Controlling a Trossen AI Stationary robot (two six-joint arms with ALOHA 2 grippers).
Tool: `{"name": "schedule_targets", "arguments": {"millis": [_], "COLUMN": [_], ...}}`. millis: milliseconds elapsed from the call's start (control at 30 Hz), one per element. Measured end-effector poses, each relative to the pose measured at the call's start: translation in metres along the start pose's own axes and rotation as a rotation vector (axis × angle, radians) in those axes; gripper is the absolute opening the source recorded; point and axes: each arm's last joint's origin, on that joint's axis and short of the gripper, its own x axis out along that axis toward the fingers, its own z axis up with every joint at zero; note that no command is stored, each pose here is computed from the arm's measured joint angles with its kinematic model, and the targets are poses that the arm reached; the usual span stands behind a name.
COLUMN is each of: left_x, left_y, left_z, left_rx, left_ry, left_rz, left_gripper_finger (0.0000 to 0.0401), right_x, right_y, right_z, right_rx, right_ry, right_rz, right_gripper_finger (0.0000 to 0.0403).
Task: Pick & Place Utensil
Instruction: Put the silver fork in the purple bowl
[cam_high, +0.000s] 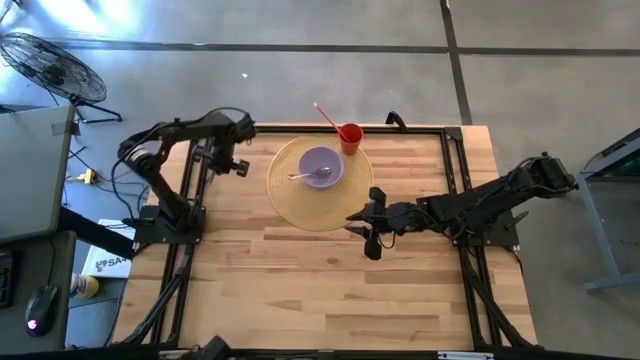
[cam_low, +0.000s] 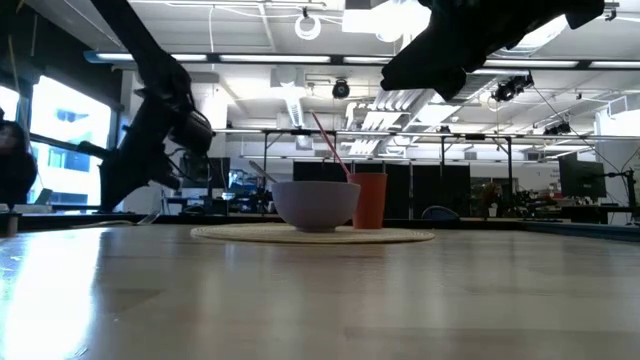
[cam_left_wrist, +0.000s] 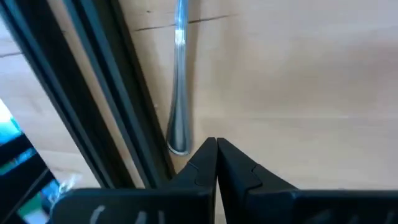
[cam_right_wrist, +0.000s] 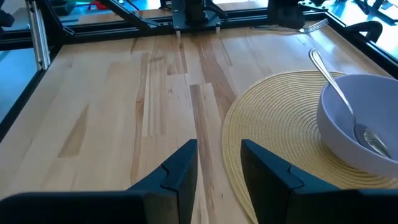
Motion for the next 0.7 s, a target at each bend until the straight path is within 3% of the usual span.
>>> {"name": "schedule_targets", "arguments": {"millis": [133,333,700], "left_x": [0.015,0.041,0.048], "left_y": [-0.007,0.000,-0.003], "left_z": [-0.019,-0.036,-0.041], "left_rx": [-0.089,-0.163,-0.161], "left_ry": [-0.157,-0.263,-0.284], "left_rz": [-0.001,0.220,0.214], "left_gripper_finger": [0.0001,0.0001,0.0001], "right_x": [0.000,0.000,0.000], "right_y": [0.000,0.000,0.000], "right_z": [0.000,0.000,0.000], "right_rx": [0.005,0.019,0.053], "right_ry": [0.000,-0.001,-0.001], "right_rz": [0.000,-0.002,0.001], "right_gripper_finger": [0.0116,0.0116,0.0116]}}
